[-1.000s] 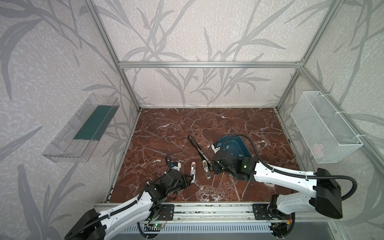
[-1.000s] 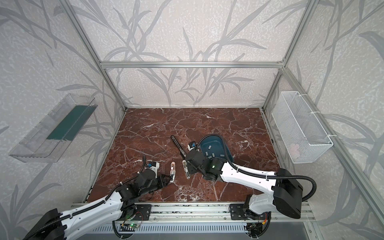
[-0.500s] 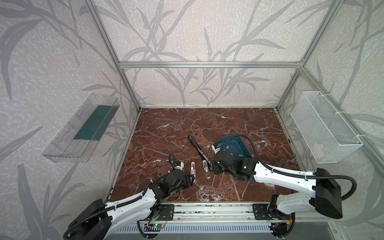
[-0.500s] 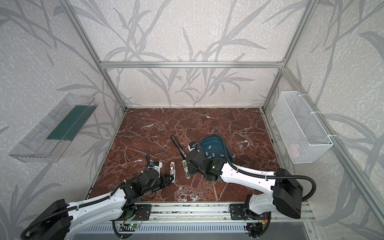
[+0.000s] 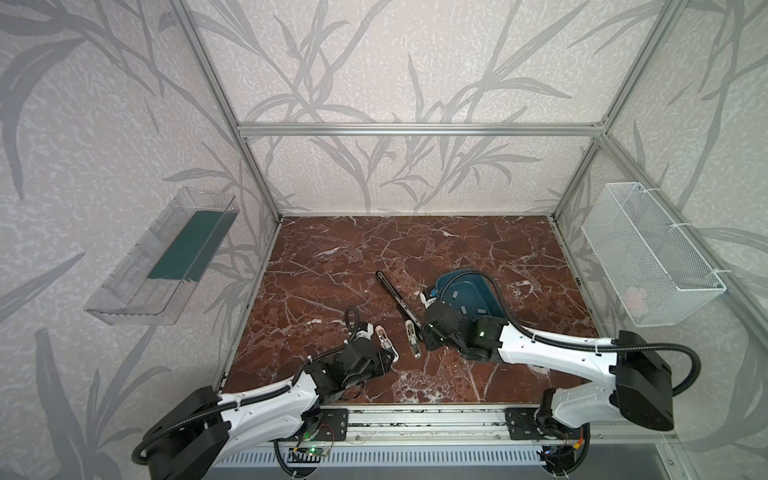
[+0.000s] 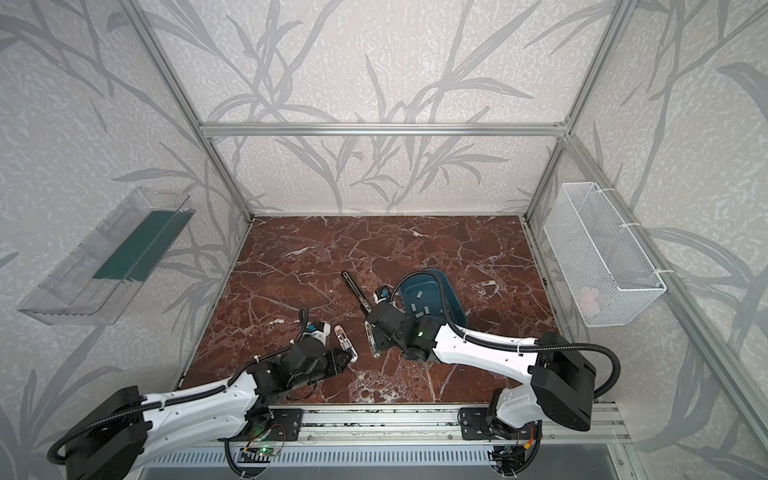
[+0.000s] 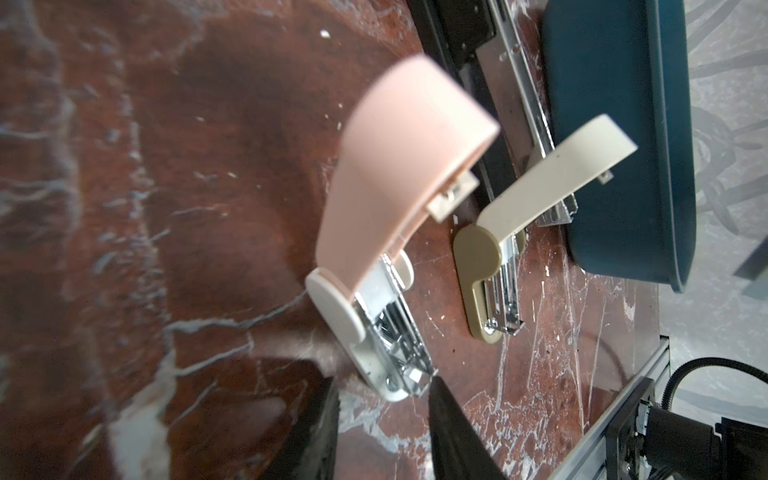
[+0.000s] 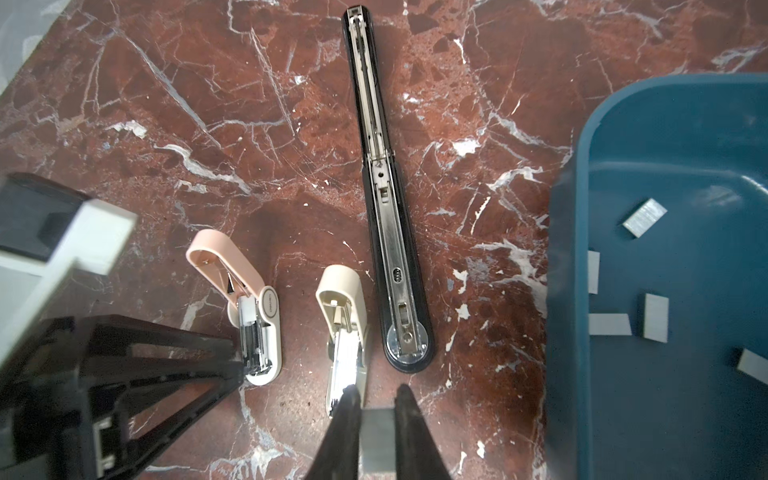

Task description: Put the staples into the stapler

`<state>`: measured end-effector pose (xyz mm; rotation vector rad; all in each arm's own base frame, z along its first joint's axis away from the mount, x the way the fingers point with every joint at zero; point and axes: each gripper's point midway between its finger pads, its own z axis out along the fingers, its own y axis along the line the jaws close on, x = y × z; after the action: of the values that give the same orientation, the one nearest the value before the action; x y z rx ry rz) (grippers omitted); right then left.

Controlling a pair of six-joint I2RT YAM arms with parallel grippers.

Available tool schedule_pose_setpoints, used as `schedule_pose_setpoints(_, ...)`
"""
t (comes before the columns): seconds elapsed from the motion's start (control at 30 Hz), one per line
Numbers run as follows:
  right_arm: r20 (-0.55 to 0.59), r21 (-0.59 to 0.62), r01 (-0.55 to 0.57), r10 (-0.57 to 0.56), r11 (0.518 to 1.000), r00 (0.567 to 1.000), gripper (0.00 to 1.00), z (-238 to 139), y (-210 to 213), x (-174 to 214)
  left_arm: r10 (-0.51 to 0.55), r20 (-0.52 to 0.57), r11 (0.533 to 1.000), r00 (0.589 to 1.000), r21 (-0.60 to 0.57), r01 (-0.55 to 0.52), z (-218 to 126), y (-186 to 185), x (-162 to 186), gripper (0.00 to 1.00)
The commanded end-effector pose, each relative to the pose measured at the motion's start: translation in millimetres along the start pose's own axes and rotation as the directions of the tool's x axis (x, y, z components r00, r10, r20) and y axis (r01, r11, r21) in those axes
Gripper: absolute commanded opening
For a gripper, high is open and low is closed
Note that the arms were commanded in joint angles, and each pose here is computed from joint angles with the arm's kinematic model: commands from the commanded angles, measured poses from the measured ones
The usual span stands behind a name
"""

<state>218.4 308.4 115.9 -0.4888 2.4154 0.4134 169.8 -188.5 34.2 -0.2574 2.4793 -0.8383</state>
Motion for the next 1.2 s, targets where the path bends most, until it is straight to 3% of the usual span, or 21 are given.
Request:
schedule_pose_setpoints(0.0,0.009,-0.044,0.029,-0.028,0.999,1.000,0.18,2,16,-6,0.050,0.134,0.991,0.990,-0.134,-0.032,-27,21,-28,0.43)
schedule_pose_setpoints(0.23,-0.014,-0.079,0.103,-0.104,0.992,0.994,0.18,22,39,-6,0.112,0.378,0.961,0.919,-0.278,-0.003,-105,50,-82,0.46)
schedule_pose_setpoints(0.43,-0.037,-0.066,0.140,-0.142,0.988,0.989,0.17,21,62,-9,0.094,0.407,0.959,0.909,-0.282,0.027,-126,52,-91,0.53)
schedule_pose_setpoints(0.53,-0.060,-0.063,0.136,-0.140,0.989,0.988,0.15,14,70,-1,0.123,0.432,0.956,0.893,-0.295,0.012,-124,57,-93,0.55)
schedule_pose_setpoints(0.63,-0.064,-0.092,0.177,-0.183,0.980,0.981,0.15,14,83,8,0.068,0.504,0.927,0.861,-0.351,0.132,-131,85,-92,0.55)
schedule_pose_setpoints(0.8,-0.065,-0.120,0.265,-0.274,0.957,0.959,0.14,23,95,9,0.086,0.480,0.955,0.873,-0.290,0.066,-122,75,-87,0.56)
schedule_pose_setpoints(1.17,-0.129,-0.112,0.295,-0.308,0.949,0.942,0.14,58,104,24,0.094,0.465,0.960,0.880,-0.278,0.045,-119,72,-85,0.57)
